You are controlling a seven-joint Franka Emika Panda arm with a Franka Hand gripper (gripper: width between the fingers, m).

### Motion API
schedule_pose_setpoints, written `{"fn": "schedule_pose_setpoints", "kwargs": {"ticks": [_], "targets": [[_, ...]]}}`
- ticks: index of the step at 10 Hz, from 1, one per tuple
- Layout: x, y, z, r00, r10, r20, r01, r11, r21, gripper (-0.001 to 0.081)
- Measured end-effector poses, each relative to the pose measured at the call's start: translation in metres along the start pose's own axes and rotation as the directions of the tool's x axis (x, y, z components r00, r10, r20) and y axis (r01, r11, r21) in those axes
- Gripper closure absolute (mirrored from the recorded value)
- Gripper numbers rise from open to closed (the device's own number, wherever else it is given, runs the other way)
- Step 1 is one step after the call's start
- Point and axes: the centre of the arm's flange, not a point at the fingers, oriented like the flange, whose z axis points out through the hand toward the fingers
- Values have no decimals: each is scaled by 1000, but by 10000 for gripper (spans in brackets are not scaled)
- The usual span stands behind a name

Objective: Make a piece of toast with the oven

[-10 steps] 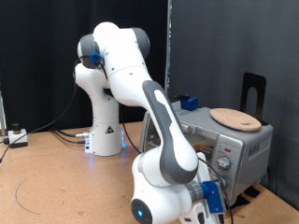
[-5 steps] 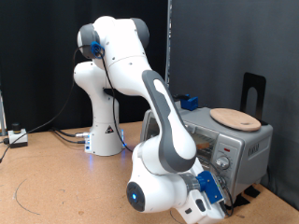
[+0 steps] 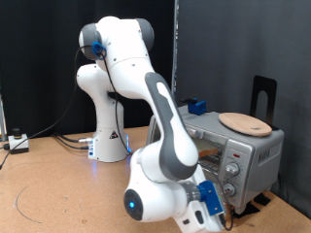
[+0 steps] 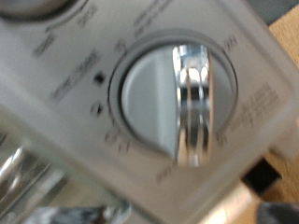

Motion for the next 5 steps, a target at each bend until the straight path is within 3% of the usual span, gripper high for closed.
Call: {"fn": "schedule_pose_setpoints", "kwargs": {"ticks": [1, 2, 3, 5], "targets": [[-6, 5, -11, 1000, 14, 0, -14, 1000, -4, 484], [-11, 8, -23, 999, 34, 1, -34, 999, -1, 288], [-18, 9, -35, 998, 69, 5, -69, 998, 9, 288], [-30, 7, -65, 986, 166, -3, -166, 986, 26, 46]]}}
